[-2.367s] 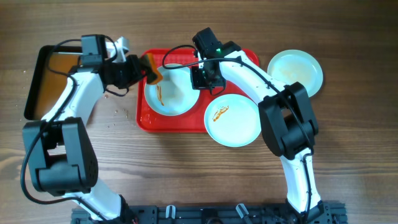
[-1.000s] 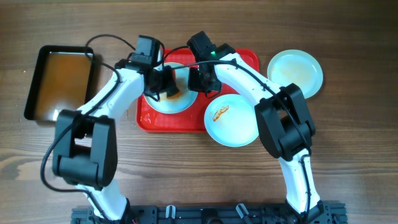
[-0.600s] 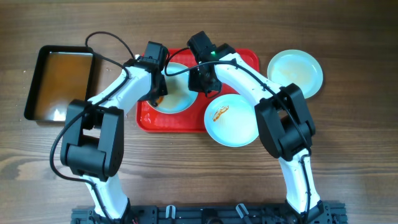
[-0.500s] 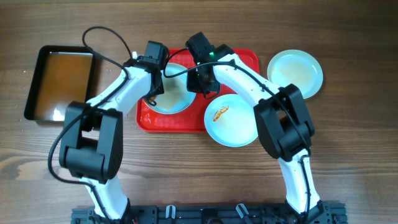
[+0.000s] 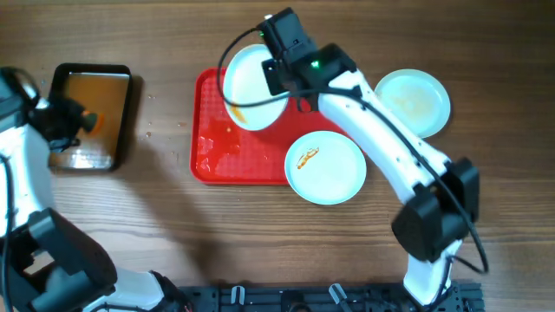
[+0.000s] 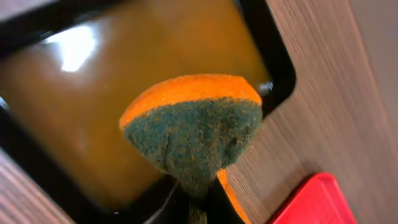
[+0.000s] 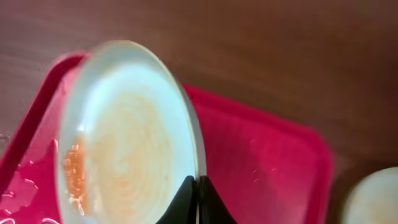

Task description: Clean dirty plates on tray and stack at the side

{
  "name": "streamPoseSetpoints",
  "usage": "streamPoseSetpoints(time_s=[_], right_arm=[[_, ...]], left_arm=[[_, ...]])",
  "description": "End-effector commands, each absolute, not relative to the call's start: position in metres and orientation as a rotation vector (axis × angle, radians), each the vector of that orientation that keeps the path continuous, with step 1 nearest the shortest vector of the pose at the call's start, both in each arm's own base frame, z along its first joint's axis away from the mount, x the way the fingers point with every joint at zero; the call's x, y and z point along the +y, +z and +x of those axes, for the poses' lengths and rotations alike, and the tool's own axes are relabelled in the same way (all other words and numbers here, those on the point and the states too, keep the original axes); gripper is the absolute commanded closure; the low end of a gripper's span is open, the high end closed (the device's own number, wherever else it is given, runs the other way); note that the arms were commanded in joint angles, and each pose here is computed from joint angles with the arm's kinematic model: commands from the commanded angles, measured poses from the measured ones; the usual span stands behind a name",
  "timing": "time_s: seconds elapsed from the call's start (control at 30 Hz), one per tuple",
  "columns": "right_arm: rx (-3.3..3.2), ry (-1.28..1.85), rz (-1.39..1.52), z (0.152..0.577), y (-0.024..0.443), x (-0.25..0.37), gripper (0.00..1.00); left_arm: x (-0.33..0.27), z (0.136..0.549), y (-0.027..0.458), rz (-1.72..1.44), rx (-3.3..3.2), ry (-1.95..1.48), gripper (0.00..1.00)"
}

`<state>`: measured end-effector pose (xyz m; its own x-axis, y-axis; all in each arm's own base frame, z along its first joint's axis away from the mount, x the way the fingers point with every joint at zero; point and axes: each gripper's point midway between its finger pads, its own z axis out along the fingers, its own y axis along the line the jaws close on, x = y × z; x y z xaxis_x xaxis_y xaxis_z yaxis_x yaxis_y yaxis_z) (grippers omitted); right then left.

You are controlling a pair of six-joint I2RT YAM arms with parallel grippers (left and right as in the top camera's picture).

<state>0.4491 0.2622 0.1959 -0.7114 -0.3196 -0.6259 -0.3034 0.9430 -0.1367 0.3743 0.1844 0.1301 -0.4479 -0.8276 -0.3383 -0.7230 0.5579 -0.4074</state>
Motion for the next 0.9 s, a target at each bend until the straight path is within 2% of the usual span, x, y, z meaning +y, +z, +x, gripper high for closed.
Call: streamPoseSetpoints(time_s=[0.0, 0.07, 0.13, 0.2, 0.27, 0.37, 0.43, 0.5, 0.6, 0.67, 0.83, 0.87], right_arm=[[2.134, -0.435, -0.535, 0.445, 0.254, 0.264, 0.96], [1.957, -0.670, -0.602, 0.437, 0.286, 0.276, 0.96], [1.861, -0.760, -0.679, 0.426, 0.303, 0.293, 0.96], [1.870, -0.717, -0.643, 0.419, 0.301, 0.300, 0.95], [2.001, -0.527, -0.580, 0.417, 0.275, 0.302, 0.86], [2.384, 0.075, -0.458, 0.431, 0.212, 0.293, 0.24], [2.530, 0.442, -0.380, 0.453, 0.184, 0.272, 0.23], [2.609, 0.602, -0.341, 0.469, 0.152, 0.251, 0.22], [2.764, 0.591, -0.207, 0.487, 0.082, 0.208, 0.22], [2.810, 0.584, -0.241, 0.485, 0.052, 0.207, 0.22], [2.856, 0.586, -0.321, 0.473, 0.014, 0.235, 0.22], [2.870, 0.564, -0.338, 0.468, 0.006, 0.239, 0.25]], left_arm=[[0.198, 0.367, 0.130, -1.314, 2.243, -0.360, 0.96], [0.203, 0.365, 0.130, -1.326, 2.234, -0.354, 0.96], [0.203, 0.365, 0.130, -1.325, 2.234, -0.354, 0.96], [0.202, 0.365, 0.130, -1.326, 2.235, -0.354, 0.96], [0.202, 0.364, 0.130, -1.327, 2.236, -0.355, 0.96], [0.202, 0.365, 0.130, -1.327, 2.235, -0.355, 0.96], [0.202, 0.365, 0.130, -1.326, 2.236, -0.355, 0.96], [0.202, 0.365, 0.130, -1.322, 2.237, -0.352, 0.96], [0.203, 0.366, 0.130, -1.318, 2.233, -0.351, 0.96], [0.203, 0.366, 0.131, -1.316, 2.231, -0.351, 0.96], [0.204, 0.367, 0.131, -1.314, 2.228, -0.350, 0.96], [0.204, 0.367, 0.131, -1.313, 2.227, -0.350, 0.96]])
